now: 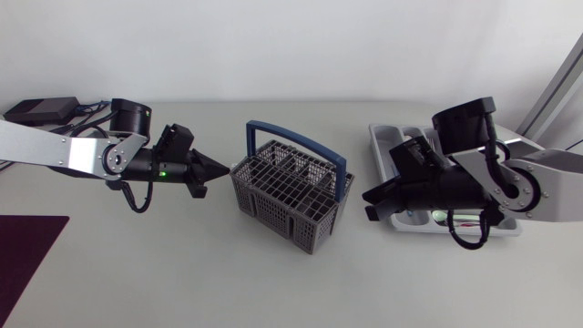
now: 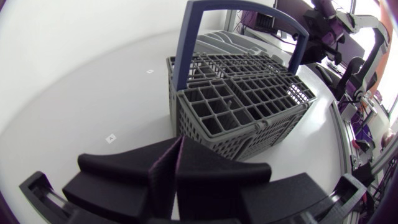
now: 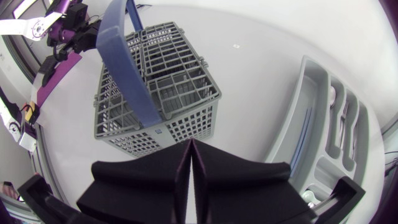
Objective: Unload the cutlery basket into the drawer organizer.
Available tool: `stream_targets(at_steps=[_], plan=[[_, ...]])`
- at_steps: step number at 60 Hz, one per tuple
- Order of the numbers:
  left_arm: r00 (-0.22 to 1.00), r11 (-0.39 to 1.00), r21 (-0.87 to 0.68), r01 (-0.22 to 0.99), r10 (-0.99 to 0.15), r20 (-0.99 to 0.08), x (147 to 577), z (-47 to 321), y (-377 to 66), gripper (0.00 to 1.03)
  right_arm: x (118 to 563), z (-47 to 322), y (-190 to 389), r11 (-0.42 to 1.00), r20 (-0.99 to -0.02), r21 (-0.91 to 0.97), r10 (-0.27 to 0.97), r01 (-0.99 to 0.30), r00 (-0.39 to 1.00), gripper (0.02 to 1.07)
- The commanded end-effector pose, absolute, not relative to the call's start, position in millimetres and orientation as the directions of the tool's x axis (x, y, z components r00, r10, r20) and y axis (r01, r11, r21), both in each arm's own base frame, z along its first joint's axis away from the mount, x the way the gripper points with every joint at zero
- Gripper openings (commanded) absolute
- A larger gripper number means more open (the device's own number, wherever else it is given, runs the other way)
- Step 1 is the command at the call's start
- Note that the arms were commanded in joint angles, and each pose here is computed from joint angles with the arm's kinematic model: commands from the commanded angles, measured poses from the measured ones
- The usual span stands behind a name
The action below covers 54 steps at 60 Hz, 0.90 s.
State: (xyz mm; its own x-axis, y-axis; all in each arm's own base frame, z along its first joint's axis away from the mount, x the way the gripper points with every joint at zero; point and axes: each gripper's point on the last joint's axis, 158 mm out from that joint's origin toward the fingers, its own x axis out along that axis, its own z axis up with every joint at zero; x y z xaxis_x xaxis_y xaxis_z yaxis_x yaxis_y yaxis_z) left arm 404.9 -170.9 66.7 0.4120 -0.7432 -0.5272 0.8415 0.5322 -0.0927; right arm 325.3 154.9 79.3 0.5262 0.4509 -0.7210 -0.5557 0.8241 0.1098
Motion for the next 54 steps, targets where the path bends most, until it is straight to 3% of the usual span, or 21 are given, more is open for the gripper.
stream_targets(at_steps=[1, 12, 54], plan=[[0.401, 0.509, -0.084, 0.856, -0.759, -0.513, 412, 69, -180, 0.25, 327, 63, 155, 0.831, -0.742, 0.127, 0.442, -0.541, 0.505, 0.07], [0.383, 0.493, -0.089, 0.866, -0.766, -0.517, 407, 65, -187, 0.25, 345, 52, 162, 0.833, -0.747, 0.137, 0.442, -0.536, 0.496, 0.07], [0.384, 0.496, -0.083, 0.864, -0.756, -0.53, 369, 63, -165, 0.25, 419, 71, 200, 0.825, -0.705, 0.135, 0.469, -0.549, 0.532, 0.07]])
